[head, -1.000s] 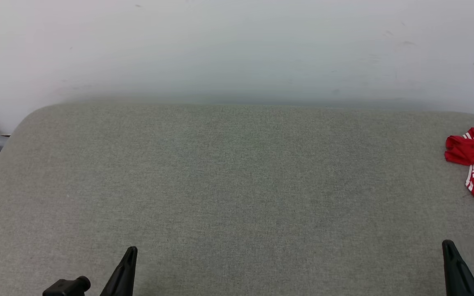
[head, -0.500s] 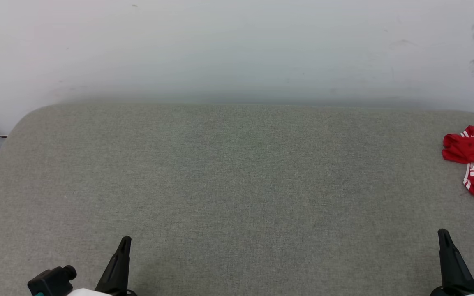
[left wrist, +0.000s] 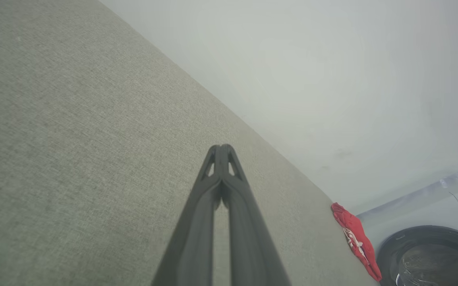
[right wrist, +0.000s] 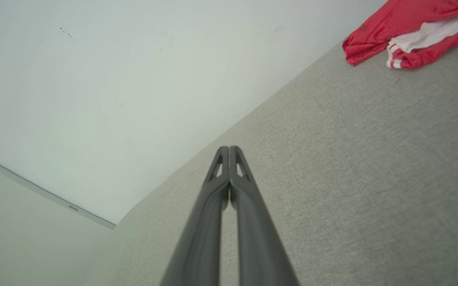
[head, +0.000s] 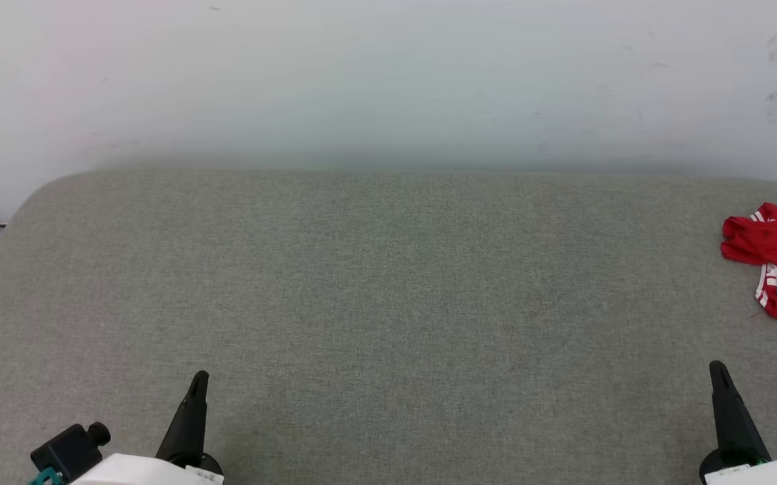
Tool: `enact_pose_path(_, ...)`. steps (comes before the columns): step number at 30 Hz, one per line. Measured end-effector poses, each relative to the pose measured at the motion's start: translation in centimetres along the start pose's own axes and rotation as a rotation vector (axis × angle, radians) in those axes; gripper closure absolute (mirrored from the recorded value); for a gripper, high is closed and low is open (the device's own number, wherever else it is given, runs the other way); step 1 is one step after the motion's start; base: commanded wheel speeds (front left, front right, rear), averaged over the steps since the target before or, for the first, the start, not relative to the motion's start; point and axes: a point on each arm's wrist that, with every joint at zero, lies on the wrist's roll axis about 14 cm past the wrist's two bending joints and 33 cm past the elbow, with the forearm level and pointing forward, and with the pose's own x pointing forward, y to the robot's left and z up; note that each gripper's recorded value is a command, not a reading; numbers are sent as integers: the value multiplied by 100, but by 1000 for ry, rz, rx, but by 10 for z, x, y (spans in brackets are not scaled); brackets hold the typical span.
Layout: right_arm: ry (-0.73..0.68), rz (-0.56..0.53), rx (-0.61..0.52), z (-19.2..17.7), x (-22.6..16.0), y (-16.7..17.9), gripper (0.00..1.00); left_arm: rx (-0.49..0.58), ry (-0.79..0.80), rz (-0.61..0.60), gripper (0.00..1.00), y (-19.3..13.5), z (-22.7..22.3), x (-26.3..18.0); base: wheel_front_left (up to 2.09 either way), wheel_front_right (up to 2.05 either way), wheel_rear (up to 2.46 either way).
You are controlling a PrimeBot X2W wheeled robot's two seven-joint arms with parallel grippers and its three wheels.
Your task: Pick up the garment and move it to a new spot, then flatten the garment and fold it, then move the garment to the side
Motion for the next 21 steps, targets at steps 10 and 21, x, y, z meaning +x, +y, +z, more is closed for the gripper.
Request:
enact_pose_path(10,11,-11,135,-3,6,0,100,-128,-7,8,100,-1,3,8,0,0,0)
enact_pose_path(21,19,-17,267,-5,12,1,100,-259,-8,18,100,-1,3,15,0,0,0)
